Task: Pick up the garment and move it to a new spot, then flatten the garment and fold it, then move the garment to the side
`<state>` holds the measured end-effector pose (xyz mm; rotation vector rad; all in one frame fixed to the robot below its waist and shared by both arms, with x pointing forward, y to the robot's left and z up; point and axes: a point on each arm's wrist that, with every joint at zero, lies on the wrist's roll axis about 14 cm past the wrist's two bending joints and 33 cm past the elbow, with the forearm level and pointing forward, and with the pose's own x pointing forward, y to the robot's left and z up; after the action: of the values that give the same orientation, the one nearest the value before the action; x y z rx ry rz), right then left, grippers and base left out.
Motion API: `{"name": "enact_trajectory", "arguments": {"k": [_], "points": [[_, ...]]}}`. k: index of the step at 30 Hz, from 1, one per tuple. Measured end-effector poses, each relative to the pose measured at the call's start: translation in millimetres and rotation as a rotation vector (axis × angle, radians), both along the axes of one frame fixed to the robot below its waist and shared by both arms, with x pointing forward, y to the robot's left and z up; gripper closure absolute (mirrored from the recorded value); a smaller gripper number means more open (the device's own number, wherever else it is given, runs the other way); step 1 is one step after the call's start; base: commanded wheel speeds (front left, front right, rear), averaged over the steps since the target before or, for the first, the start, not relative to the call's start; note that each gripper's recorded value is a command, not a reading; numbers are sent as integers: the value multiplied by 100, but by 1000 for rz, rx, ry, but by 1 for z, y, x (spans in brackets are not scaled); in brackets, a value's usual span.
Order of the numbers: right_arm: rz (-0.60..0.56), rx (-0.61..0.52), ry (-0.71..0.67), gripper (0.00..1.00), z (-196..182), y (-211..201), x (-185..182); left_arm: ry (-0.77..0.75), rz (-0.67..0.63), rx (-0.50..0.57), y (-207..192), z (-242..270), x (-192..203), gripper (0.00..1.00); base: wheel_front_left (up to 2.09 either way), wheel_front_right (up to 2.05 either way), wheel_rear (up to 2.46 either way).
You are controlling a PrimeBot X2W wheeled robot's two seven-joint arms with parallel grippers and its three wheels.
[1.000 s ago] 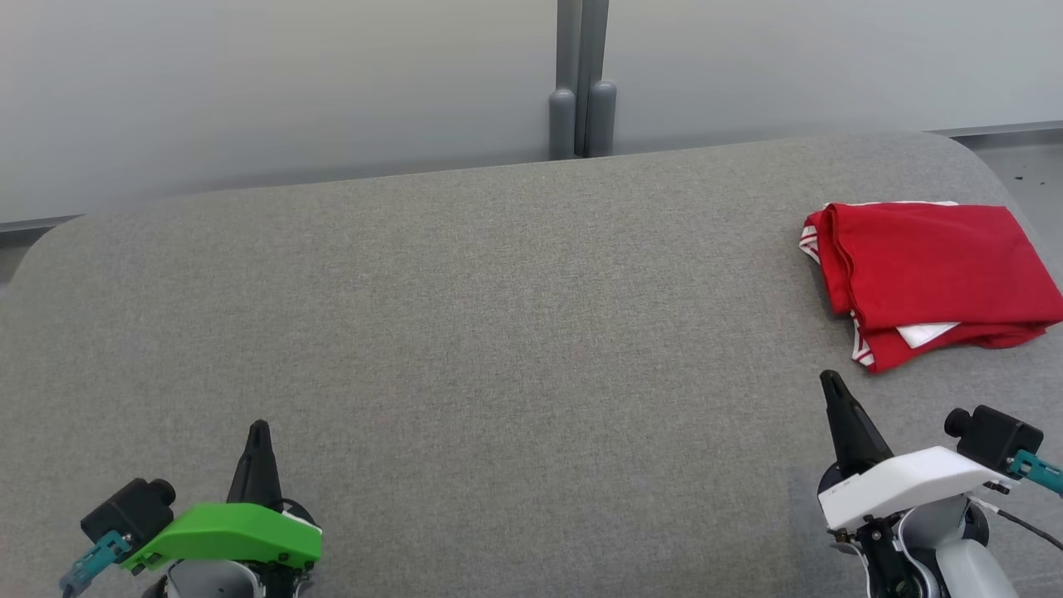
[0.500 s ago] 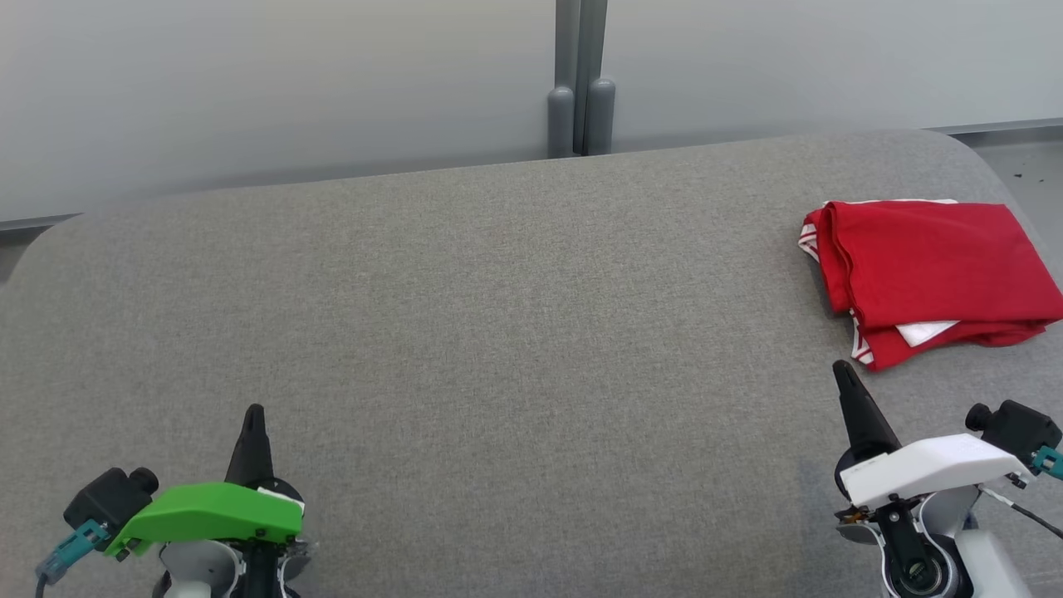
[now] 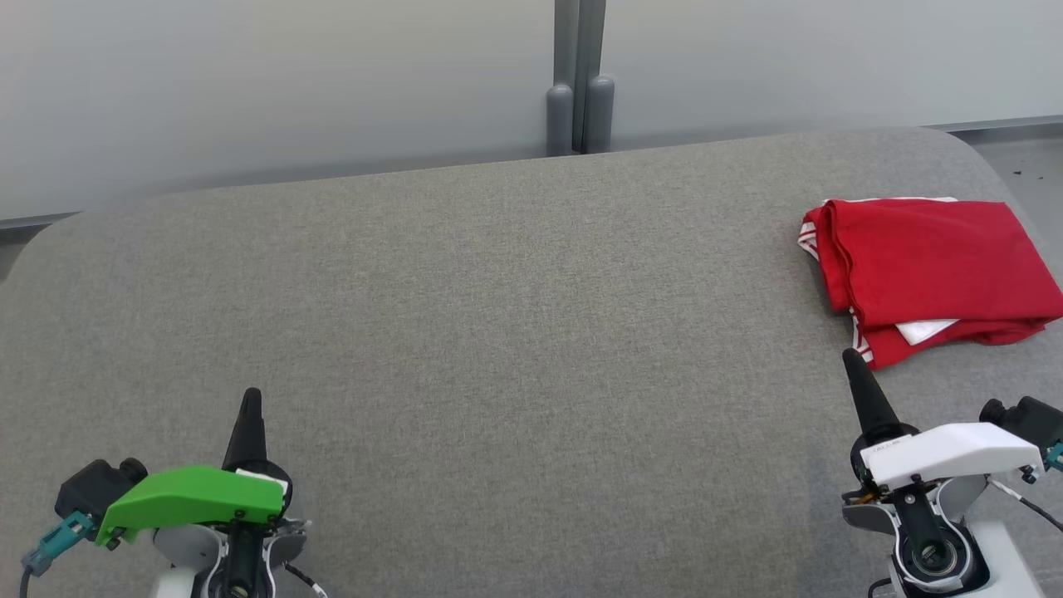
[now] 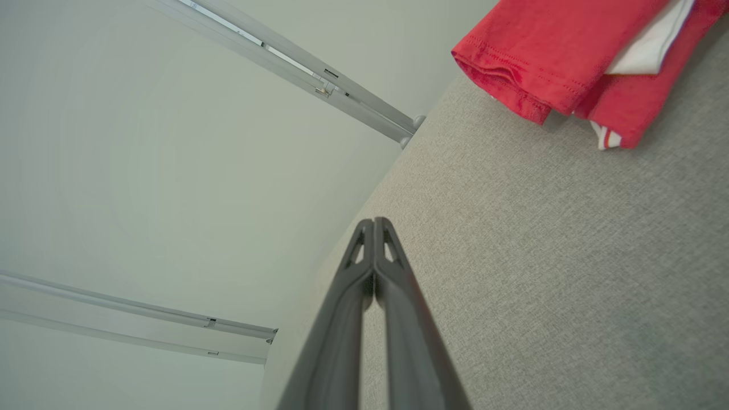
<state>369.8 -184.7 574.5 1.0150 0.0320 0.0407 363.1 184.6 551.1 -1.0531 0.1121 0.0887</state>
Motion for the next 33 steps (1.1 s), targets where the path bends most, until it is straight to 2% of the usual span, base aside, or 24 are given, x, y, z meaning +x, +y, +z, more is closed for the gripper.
{"name": "enact_trajectory", "arguments": {"k": [33], "points": [[-42,310,9,100,1,-17,10,-59,-4,-291,-1,17,18,100,0,0,0]]}}
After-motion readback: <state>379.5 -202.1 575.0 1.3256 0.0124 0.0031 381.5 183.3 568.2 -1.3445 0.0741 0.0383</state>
